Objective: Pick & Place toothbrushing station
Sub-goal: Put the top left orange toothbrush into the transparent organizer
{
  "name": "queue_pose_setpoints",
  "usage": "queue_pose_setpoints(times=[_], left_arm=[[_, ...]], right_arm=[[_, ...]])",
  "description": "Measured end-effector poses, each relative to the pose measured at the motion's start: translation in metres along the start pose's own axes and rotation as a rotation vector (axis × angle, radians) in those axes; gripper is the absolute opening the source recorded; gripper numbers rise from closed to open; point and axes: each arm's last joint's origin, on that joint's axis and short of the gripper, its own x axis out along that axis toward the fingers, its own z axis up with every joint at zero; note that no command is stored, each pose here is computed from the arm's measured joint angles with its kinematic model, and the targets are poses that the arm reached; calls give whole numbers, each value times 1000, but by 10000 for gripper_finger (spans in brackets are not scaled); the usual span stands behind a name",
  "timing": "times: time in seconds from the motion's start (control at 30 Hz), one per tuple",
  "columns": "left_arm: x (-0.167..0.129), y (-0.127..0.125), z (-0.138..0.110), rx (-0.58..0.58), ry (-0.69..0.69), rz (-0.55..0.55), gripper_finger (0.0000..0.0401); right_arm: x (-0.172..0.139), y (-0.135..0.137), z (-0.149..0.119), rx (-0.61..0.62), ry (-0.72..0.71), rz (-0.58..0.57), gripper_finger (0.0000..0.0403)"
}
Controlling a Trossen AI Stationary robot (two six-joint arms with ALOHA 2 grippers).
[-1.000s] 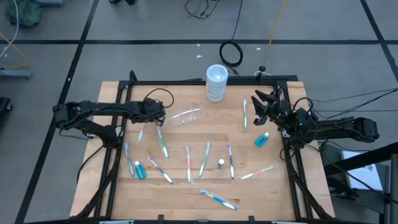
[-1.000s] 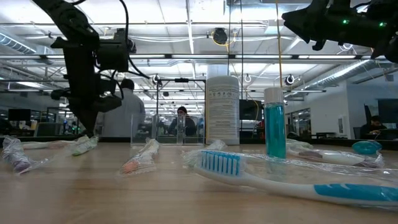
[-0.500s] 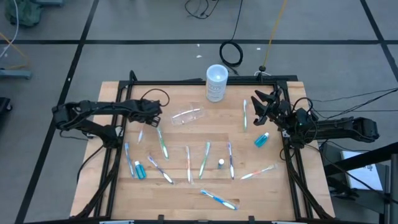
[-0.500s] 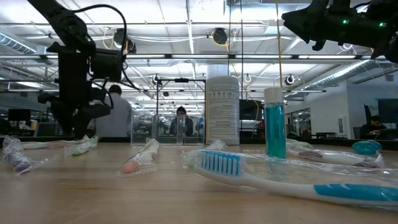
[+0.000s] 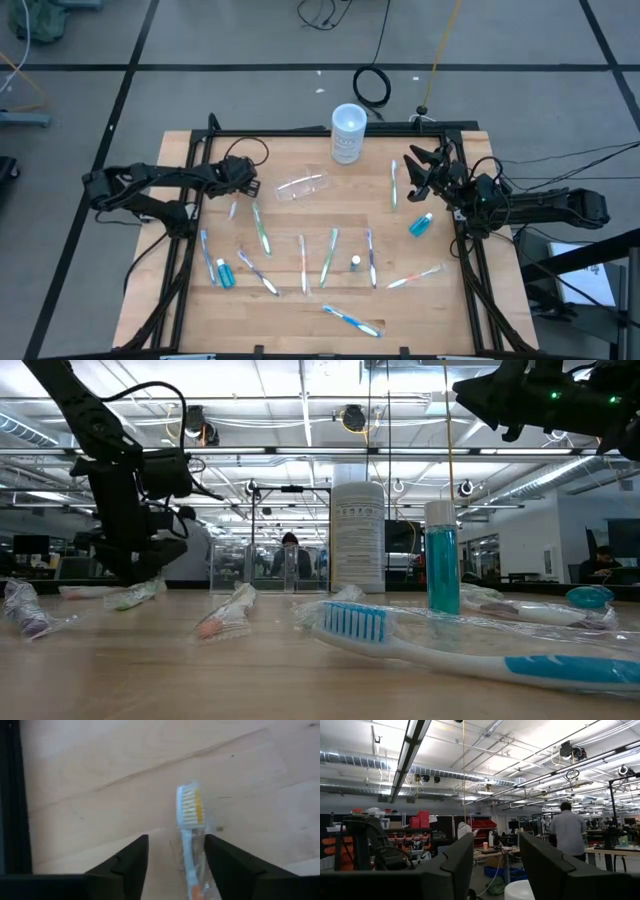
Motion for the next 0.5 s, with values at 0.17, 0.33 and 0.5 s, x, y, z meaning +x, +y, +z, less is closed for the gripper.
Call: queue_pose_setpoints(times=[0.17,0.33,0.5], left_arm=[[2,2,3,-23,27,-40,102],[2,2,4,-30,27,-54,18],[2,0,6,-23,0,-70,21]], right_arm=[[0,0,0,0,0,0,150],[0,0,0,0,0,0,150],[0,0,0,0,-1,0,150]])
